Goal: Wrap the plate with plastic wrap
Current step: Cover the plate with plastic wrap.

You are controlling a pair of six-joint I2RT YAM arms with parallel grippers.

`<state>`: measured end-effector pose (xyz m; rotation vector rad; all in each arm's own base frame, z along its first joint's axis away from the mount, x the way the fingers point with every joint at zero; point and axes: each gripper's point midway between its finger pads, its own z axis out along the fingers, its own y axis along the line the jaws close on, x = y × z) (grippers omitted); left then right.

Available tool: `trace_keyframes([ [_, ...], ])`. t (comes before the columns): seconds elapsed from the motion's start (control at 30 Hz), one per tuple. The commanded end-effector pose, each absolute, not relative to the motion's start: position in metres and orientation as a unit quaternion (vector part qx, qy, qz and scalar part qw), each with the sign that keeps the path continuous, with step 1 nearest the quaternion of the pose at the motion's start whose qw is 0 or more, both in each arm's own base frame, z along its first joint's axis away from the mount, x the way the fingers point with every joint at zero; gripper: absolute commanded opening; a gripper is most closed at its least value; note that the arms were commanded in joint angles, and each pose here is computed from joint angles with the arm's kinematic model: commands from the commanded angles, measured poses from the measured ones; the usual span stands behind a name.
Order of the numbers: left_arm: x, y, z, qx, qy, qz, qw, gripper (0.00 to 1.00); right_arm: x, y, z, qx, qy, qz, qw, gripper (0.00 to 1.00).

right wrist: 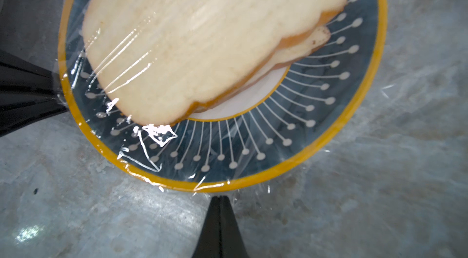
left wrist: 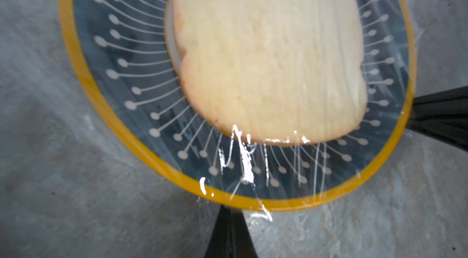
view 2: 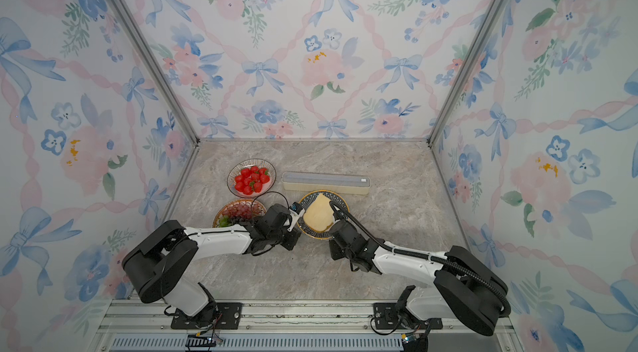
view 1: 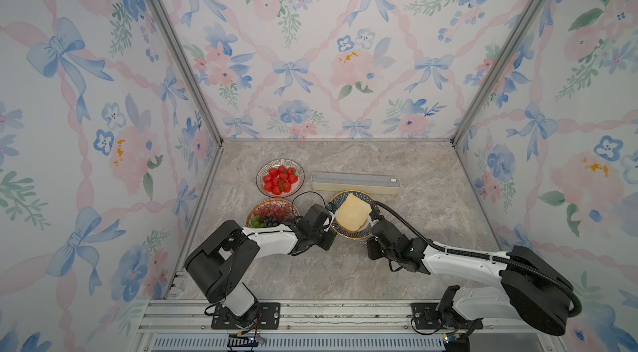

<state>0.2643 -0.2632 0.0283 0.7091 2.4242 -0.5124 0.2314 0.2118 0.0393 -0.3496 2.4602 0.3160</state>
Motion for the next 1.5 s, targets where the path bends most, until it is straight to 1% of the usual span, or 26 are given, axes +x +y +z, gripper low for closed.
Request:
trace_keyframes([
  [0.0, 0.284, -0.253, 0.031, 0.23, 0.911, -0.167, 0.3, 0.05, 0.239, 0.189, 0.032, -0.09, 0.937, 0.097, 0.322, 0.0],
  [0.03, 0.286, -0.252, 0.032, 0.227, 0.911, -0.166, 0.302, 0.09, 0.239, 0.188, 0.033, -0.087, 0.937, 0.1, 0.323, 0.0],
  [0.07, 0.287, -0.251, 0.033, 0.222, 0.911, -0.165, 0.304, 0.12, 0.239, 0.187, 0.034, -0.086, 0.937, 0.101, 0.322, 0.05],
  [0.17, 0.289, -0.242, 0.036, 0.204, 0.915, -0.158, 0.31, 0.25, 0.233, 0.182, 0.041, -0.097, 0.94, 0.099, 0.311, 0.25],
  [0.23, 0.29, -0.232, 0.041, 0.183, 0.917, -0.151, 0.321, 0.35, 0.228, 0.174, 0.049, -0.099, 0.943, 0.098, 0.301, 0.34],
  [0.27, 0.289, -0.229, 0.044, 0.178, 0.917, -0.152, 0.324, 0.38, 0.226, 0.17, 0.054, -0.096, 0.945, 0.097, 0.297, 0.38],
  [0.33, 0.287, -0.219, 0.047, 0.163, 0.92, -0.147, 0.326, 0.44, 0.221, 0.16, 0.066, -0.088, 0.946, 0.104, 0.293, 0.52],
  [0.4, 0.286, -0.208, 0.051, 0.145, 0.924, -0.14, 0.326, 0.5, 0.215, 0.151, 0.075, -0.072, 0.95, 0.12, 0.278, 0.63],
  [0.47, 0.284, -0.198, 0.054, 0.122, 0.929, -0.141, 0.32, 0.57, 0.21, 0.155, 0.085, -0.054, 0.949, 0.169, 0.259, 0.73],
  [0.5, 0.282, -0.196, 0.058, 0.111, 0.93, -0.151, 0.316, 0.6, 0.207, 0.16, 0.089, -0.037, 0.947, 0.206, 0.245, 0.82],
  [0.53, 0.279, -0.196, 0.061, 0.104, 0.93, -0.171, 0.309, 0.64, 0.205, 0.167, 0.092, -0.016, 0.941, 0.247, 0.231, 0.89],
  [0.6, 0.269, -0.208, 0.071, 0.091, 0.924, -0.237, 0.286, 0.71, 0.204, 0.184, 0.097, 0.03, 0.923, 0.323, 0.206, 1.0],
  [0.63, 0.263, -0.218, 0.076, 0.085, 0.92, -0.274, 0.268, 0.74, 0.205, 0.193, 0.099, 0.054, 0.912, 0.356, 0.197, 0.97],
  [0.7, 0.252, -0.24, 0.082, 0.09, 0.907, -0.339, 0.231, 0.75, 0.21, 0.209, 0.101, 0.092, 0.888, 0.412, 0.182, 0.97],
  [0.77, 0.247, -0.256, 0.087, 0.077, 0.892, -0.395, 0.207, 0.76, 0.215, 0.22, 0.1, 0.12, 0.87, 0.444, 0.179, 0.97],
  [0.83, 0.247, -0.268, 0.091, 0.054, 0.872, -0.444, 0.199, 0.78, 0.22, 0.232, 0.098, 0.14, 0.858, 0.462, 0.177, 0.97],
  [0.9, 0.252, -0.267, 0.083, 0.019, 0.872, -0.448, 0.196, 0.79, 0.223, 0.24, 0.091, 0.161, 0.852, 0.467, 0.171, 0.97],
  [0.97, 0.26, -0.257, 0.069, -0.013, 0.883, -0.422, 0.206, 0.81, 0.227, 0.245, 0.082, 0.186, 0.845, 0.473, 0.167, 0.97],
  [1.03, 0.265, -0.252, 0.063, -0.038, 0.881, -0.418, 0.218, 0.83, 0.233, 0.248, 0.074, 0.21, 0.838, 0.475, 0.167, 0.97],
  [1.17, 0.266, -0.262, 0.063, -0.036, 0.869, -0.448, 0.207, 0.86, 0.244, 0.248, 0.061, 0.227, 0.842, 0.459, 0.172, 0.97],
  [1.3, 0.271, -0.266, 0.062, -0.036, 0.865, -0.457, 0.206, 0.87, 0.257, 0.229, 0.049, 0.254, 0.846, 0.428, 0.19, 0.97],
  [1.4, 0.278, -0.268, 0.06, -0.036, 0.863, -0.458, 0.208, 0.87, 0.267, 0.217, 0.049, 0.254, 0.852, 0.411, 0.203, 0.97],
  [1.47, 0.282, -0.272, 0.06, -0.033, 0.861, -0.463, 0.208, 0.86, 0.274, 0.214, 0.054, 0.25, 0.849, 0.415, 0.209, 0.97],
])
